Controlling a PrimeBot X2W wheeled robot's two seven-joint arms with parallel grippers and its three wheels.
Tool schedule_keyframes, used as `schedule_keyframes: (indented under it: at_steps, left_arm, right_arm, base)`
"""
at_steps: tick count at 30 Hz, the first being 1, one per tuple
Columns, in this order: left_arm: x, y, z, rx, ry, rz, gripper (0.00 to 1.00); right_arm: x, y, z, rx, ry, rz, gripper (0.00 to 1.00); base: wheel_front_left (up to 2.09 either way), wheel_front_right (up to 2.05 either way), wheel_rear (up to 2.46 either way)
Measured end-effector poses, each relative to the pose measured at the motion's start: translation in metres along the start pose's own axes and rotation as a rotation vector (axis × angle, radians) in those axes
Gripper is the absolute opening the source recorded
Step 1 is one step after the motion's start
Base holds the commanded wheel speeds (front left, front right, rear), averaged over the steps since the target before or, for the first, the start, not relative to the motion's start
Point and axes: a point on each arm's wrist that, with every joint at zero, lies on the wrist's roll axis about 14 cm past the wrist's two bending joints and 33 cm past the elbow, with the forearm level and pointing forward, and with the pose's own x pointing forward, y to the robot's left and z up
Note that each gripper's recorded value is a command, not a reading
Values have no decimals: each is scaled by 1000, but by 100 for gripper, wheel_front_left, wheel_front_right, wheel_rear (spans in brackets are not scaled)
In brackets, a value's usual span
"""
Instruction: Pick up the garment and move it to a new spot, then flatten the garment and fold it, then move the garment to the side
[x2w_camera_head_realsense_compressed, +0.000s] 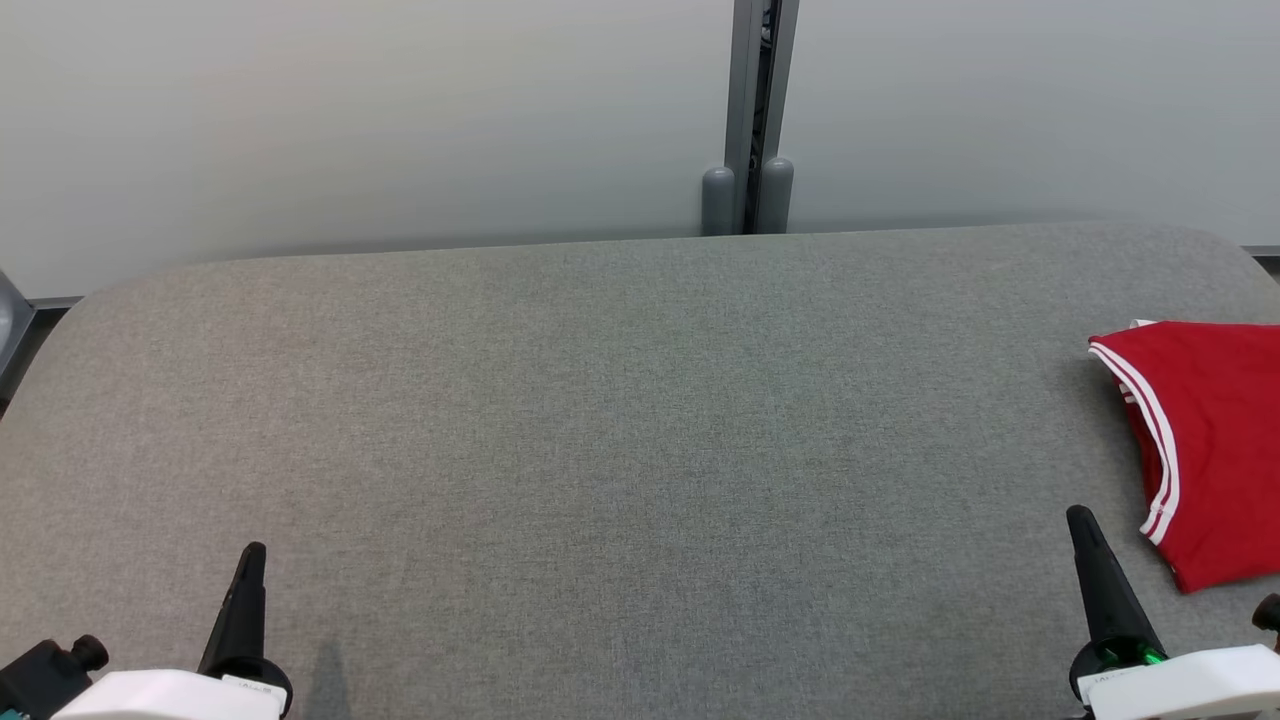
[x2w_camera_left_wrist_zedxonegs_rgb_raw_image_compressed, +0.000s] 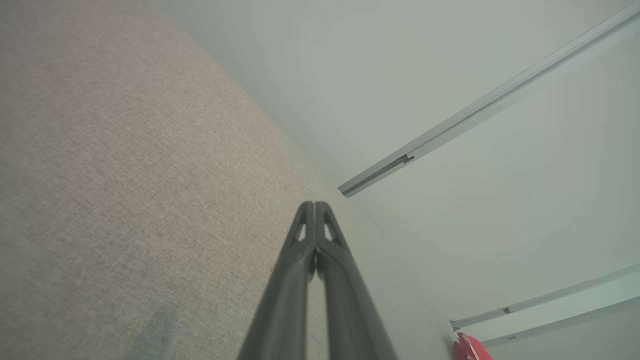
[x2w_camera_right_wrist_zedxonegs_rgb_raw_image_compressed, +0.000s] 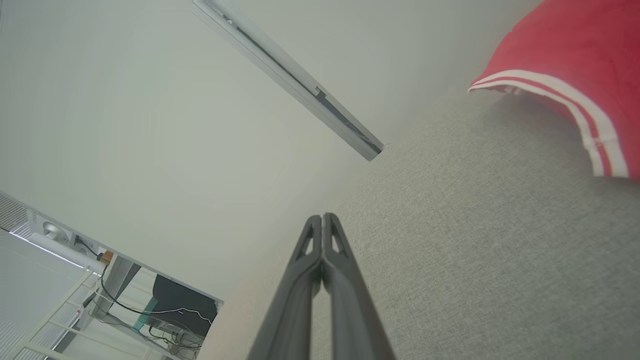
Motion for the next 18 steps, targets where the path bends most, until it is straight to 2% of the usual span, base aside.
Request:
schedule_keyframes:
  at_steps: [18]
  left_arm:
    - [3, -4, 8, -191, -6, -29, 0]
  right_arm:
    - [4, 5, -3, 201, -9, 3, 0]
  base:
    - [0, 0, 0]
